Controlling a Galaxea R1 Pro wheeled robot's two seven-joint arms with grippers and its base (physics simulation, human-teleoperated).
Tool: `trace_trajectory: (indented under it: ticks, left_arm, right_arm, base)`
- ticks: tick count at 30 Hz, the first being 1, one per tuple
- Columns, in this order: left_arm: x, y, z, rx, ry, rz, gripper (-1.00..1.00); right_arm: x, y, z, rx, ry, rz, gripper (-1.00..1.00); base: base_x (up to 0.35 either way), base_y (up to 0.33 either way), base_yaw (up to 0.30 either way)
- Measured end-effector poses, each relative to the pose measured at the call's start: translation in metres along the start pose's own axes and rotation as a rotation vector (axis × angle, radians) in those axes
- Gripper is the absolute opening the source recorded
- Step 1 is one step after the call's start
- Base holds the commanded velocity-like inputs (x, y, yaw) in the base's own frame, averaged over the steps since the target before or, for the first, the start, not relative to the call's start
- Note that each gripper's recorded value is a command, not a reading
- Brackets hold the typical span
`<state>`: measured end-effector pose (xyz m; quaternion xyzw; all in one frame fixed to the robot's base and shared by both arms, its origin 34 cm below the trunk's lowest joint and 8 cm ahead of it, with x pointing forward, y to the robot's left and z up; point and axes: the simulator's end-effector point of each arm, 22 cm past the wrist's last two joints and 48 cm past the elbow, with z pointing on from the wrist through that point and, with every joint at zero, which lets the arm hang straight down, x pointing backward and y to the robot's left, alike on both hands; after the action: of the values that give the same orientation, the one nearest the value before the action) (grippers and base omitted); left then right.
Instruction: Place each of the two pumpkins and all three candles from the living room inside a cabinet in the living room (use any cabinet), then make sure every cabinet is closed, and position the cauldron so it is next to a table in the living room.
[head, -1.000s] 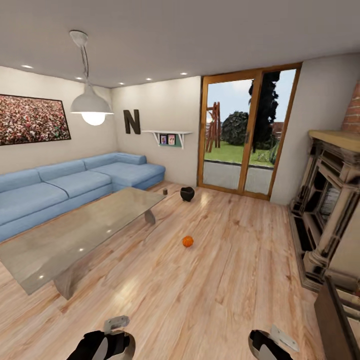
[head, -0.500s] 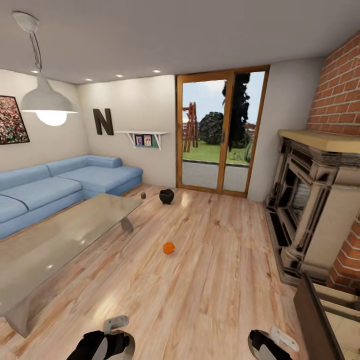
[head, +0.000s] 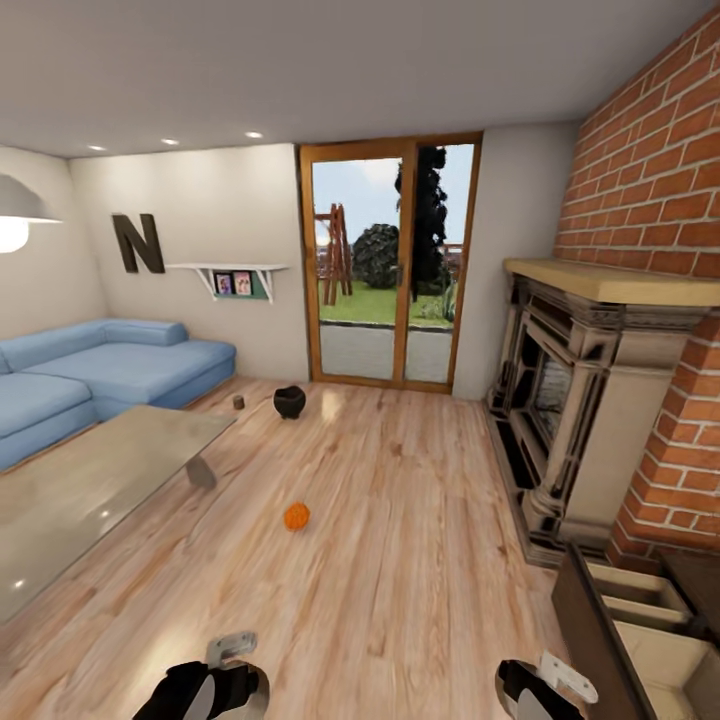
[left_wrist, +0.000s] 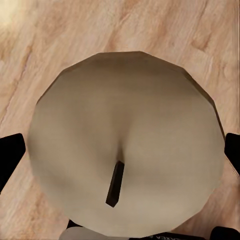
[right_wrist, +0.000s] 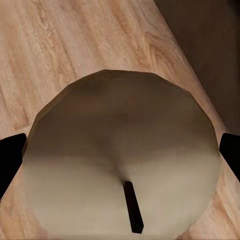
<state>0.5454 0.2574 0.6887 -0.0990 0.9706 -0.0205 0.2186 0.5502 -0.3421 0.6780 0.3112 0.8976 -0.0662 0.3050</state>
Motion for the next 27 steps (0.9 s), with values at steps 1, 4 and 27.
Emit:
trace_trajectory:
  ticks: [1, 4, 27]
  left_arm:
    - [0.0001, -0.0004, 0.0, 0.001, 0.0, 0.0, -1.0]
    - [0.0005, -0.0021, 0.0, 0.003, 0.001, 0.0, -1.0]
    - [0.0009, -0.0047, 0.0, 0.007, 0.001, 0.002, -1.0]
  right_arm:
    - [0.0, 0.0, 0.0, 0.0, 0.0, 0.0, -1.0]
    - [-0.0004, 0.0007, -0.0002, -0.001, -0.002, 0.0, -1.0]
    - [0.0003, 0.0037, -0.0009, -0.005, -0.004, -0.003, -1.0]
  base:
    - [0.324, 0.0, -0.281]
    - [0.324, 0.0, -0.182]
    - [0.324, 0.0, -0.009]
